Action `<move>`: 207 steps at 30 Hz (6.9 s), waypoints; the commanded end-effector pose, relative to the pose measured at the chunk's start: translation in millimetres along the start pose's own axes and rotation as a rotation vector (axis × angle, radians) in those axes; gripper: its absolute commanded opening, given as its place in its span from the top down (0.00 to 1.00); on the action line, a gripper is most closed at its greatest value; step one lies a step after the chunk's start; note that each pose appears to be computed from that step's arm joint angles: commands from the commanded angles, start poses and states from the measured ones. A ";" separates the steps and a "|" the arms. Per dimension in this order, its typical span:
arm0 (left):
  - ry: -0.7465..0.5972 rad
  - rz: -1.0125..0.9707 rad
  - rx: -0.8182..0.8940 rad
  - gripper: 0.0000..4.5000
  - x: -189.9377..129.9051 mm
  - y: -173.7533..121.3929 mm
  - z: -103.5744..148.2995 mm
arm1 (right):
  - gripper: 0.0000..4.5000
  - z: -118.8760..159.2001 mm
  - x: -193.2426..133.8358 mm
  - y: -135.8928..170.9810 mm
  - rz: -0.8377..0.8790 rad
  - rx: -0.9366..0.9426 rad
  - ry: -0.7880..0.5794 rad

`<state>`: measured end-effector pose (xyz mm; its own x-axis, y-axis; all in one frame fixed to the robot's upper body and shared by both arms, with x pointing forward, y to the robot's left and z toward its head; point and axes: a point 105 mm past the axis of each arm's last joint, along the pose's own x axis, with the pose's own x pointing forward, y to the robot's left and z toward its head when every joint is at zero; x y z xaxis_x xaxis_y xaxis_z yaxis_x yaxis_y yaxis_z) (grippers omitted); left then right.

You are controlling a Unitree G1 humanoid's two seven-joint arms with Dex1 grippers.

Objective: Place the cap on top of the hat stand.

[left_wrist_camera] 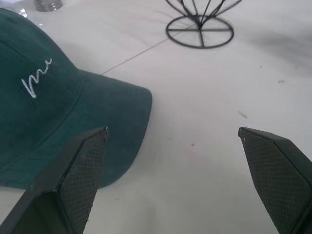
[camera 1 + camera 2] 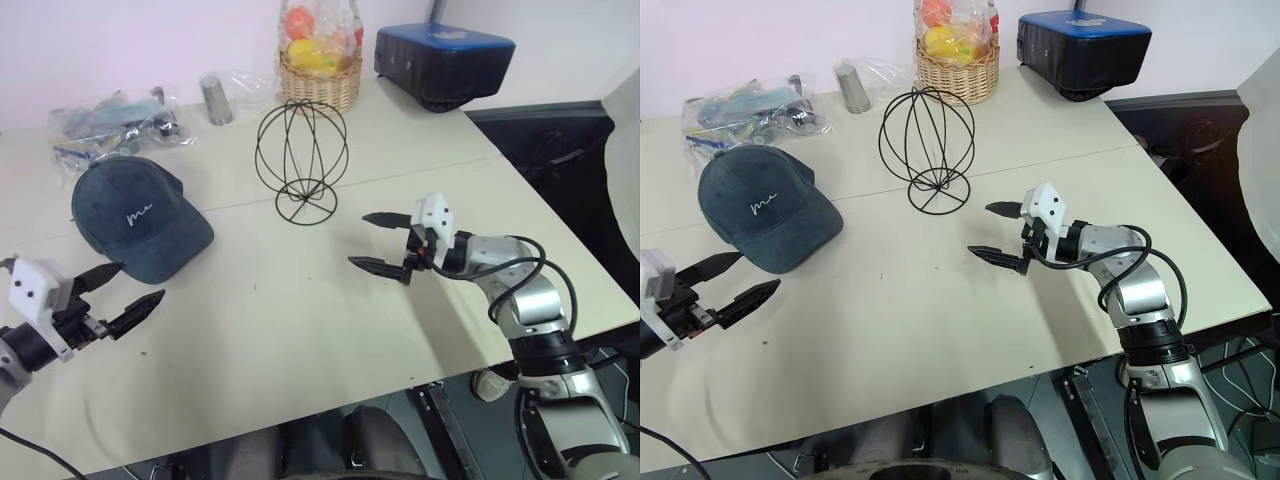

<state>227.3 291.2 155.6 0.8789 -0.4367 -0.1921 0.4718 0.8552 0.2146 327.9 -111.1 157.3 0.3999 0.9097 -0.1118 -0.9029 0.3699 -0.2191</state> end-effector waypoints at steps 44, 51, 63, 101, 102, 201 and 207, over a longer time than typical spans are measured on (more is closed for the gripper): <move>0.080 0.345 0.700 0.00 66.4 2.5 -57.4 | 0.00 47.9 26.8 39.3 0.052 0.126 -0.204; 0.138 0.411 0.738 0.00 61.9 14.3 -68.9 | 0.00 47.8 25.8 36.7 0.040 0.120 -0.207; 0.223 0.435 0.735 0.00 35.2 16.7 -86.7 | 0.00 47.2 24.4 33.4 0.029 0.115 -0.203; 0.068 0.278 0.615 0.00 56.7 -13.6 -69.1 | 0.00 48.7 23.5 28.1 0.016 0.100 -0.203; 0.061 0.273 0.633 0.00 56.2 -14.6 -66.9 | 0.00 48.9 23.4 28.3 0.017 0.099 -0.203; -0.027 0.678 0.986 0.99 57.1 32.9 -3.3 | 0.00 41.9 37.9 40.5 0.264 -0.101 -0.003; -0.065 0.678 1.030 0.99 58.7 31.9 6.9 | 0.00 41.9 38.2 40.5 0.258 -0.099 -0.005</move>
<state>293.7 295.3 141.6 0.9718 0.0039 0.2357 -0.2236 0.3324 0.9163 299.8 -54.4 169.7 0.1533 0.9645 -0.2149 -0.9674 0.1021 -0.2319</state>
